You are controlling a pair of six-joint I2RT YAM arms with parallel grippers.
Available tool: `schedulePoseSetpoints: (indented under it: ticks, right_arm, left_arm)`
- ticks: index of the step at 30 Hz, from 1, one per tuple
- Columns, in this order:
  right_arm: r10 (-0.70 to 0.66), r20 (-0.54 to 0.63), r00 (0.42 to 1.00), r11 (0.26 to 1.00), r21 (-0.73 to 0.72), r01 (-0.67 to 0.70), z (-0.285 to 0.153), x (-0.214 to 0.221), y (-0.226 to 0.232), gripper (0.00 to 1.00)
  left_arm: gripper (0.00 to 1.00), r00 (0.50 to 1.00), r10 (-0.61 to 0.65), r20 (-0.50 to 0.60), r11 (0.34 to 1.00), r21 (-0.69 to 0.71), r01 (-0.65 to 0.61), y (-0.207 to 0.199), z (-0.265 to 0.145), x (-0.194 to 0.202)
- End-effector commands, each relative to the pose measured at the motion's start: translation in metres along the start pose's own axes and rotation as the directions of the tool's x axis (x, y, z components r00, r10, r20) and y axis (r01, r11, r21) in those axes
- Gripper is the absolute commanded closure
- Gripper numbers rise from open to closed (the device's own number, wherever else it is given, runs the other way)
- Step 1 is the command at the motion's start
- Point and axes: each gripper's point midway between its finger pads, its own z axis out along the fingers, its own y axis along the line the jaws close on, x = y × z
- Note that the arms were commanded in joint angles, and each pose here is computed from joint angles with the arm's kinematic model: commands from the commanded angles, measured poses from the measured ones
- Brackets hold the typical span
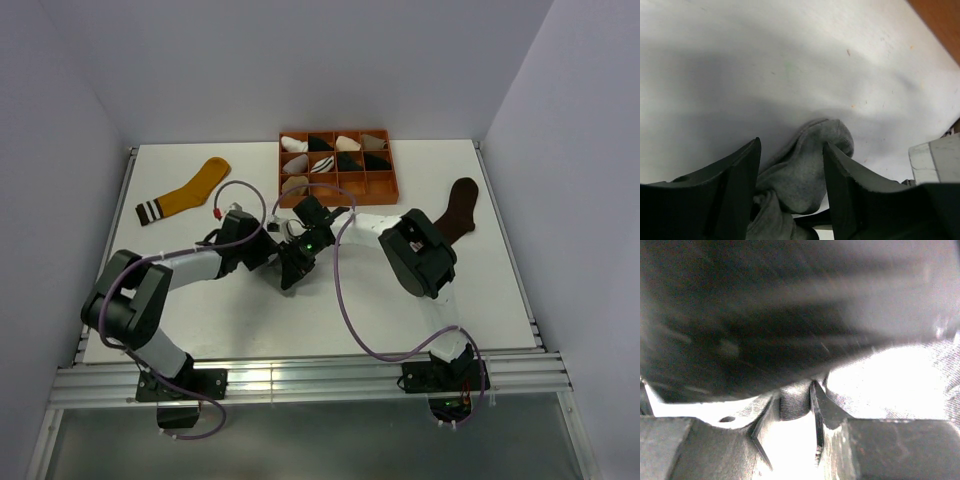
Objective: Roll the socks
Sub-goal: Roll the sock at the center of the board.
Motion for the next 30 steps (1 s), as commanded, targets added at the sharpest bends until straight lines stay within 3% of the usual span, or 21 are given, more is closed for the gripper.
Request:
schedulePoseSetpoints:
  ticks: [1,3,10,18,30]
  right_arm:
    - [0.057,-0.085,0.995,0.99,0.135,-0.045,0.009,0.032,-0.022,1.0]
    - [0.057,-0.076,0.995,0.988,0.144,-0.045,0.008,0.029,-0.022,1.0]
    - [0.071,-0.057,0.996,0.983,0.171,-0.061,0.006,0.02,-0.023,1.0]
    - [0.1,-0.055,0.993,0.976,0.2,-0.088,0.005,0.016,-0.022,1.0]
    - [0.13,-0.073,0.989,0.965,0.237,-0.109,0.007,0.009,-0.019,1.0]
  left_arm:
    - [0.38,0.993,-0.069,0.097,0.994,-0.078,0.076,0.017,-0.016,-0.022]
    - [0.33,0.988,-0.103,0.118,0.99,-0.082,0.113,0.021,-0.026,-0.027]
    - [0.3,0.973,-0.148,0.178,0.983,-0.085,0.165,0.038,-0.059,-0.041]
    - [0.26,0.985,-0.144,0.099,0.984,0.123,0.132,0.019,-0.09,-0.008]
    - [0.3,0.989,-0.147,0.033,0.972,0.19,0.139,0.02,-0.068,0.031]
